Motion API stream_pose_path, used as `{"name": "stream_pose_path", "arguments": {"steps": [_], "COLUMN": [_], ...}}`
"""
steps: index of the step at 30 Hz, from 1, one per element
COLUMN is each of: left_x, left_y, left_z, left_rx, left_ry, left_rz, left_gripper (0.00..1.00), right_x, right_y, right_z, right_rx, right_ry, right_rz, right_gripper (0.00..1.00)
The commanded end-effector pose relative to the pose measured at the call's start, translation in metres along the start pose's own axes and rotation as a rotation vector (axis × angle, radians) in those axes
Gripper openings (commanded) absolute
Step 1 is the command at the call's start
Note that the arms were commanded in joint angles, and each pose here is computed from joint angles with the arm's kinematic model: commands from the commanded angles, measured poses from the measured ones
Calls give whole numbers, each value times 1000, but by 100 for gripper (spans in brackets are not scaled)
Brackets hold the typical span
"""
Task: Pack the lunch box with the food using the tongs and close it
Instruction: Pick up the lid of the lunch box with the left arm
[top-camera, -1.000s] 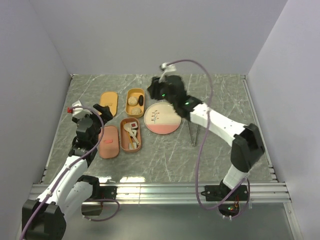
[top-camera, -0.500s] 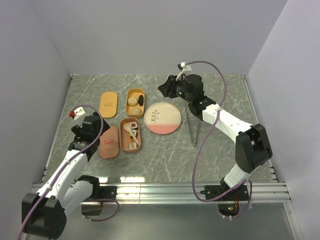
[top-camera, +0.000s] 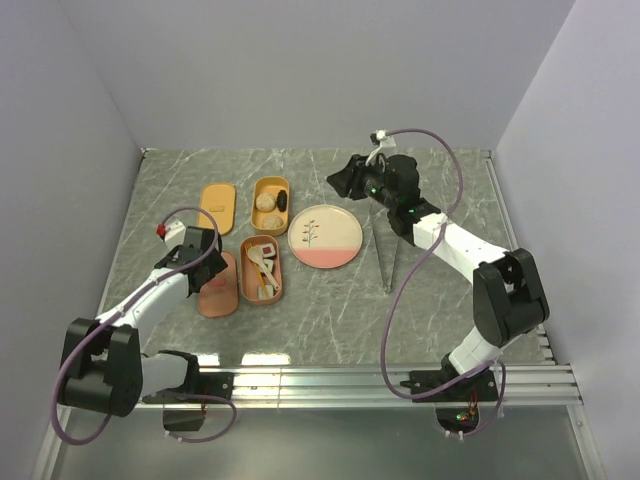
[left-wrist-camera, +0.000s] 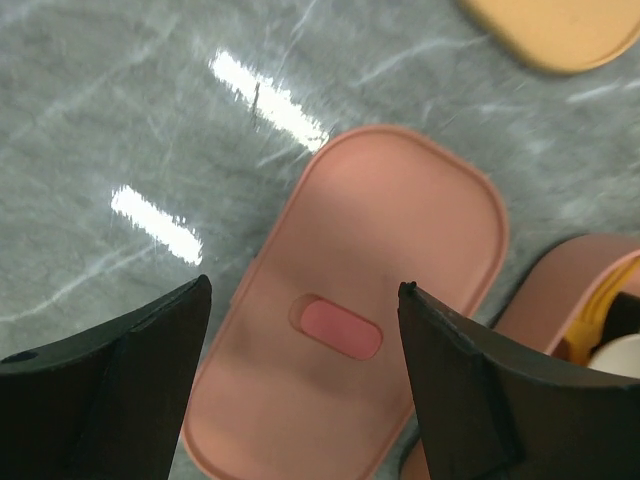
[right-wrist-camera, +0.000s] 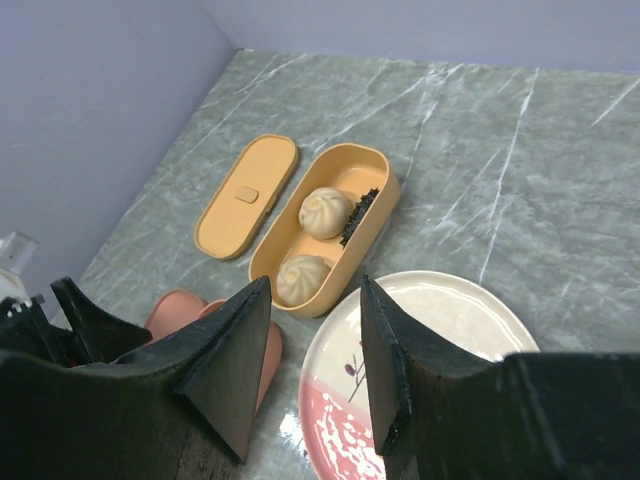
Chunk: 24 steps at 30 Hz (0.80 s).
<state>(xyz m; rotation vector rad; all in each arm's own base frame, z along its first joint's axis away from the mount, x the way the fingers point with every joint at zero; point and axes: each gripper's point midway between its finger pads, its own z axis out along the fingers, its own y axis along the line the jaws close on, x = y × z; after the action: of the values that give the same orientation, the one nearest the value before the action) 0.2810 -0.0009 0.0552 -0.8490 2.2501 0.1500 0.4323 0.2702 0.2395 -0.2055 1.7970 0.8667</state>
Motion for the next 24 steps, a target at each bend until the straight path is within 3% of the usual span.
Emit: {"name": "stream_pose_path", "arguments": {"steps": [1,5,9,16,20,24], "left_x": [4,22,31,29,43,63], "left_y": [-3,4,15,25,22,23], "left_z": [-1,1,-3,-10,-5,2], "left_rx": [-2,-11,-27,-30,-18,-28], "left_ry": [35,81,77,32,86,156], "left_rz": [-59,-85,-164,-233,-213,-182], "left_gripper": [81,78,69,67,66,49], "right_x": [-36,-36,-32,-29,-26,-26], "right_y": [13,7,0,-1,-4,-5], "right_z": [-13,-11,-8,-4,-2,-1], "right_rx": [-59,-61,-60,-70,-65,-64], "right_ry": [-102,-101,-89,-78,-71,-69], "right_rz": [-13,1,14,22,25,26], "right_gripper": [48,48,48,48,48,48]}}
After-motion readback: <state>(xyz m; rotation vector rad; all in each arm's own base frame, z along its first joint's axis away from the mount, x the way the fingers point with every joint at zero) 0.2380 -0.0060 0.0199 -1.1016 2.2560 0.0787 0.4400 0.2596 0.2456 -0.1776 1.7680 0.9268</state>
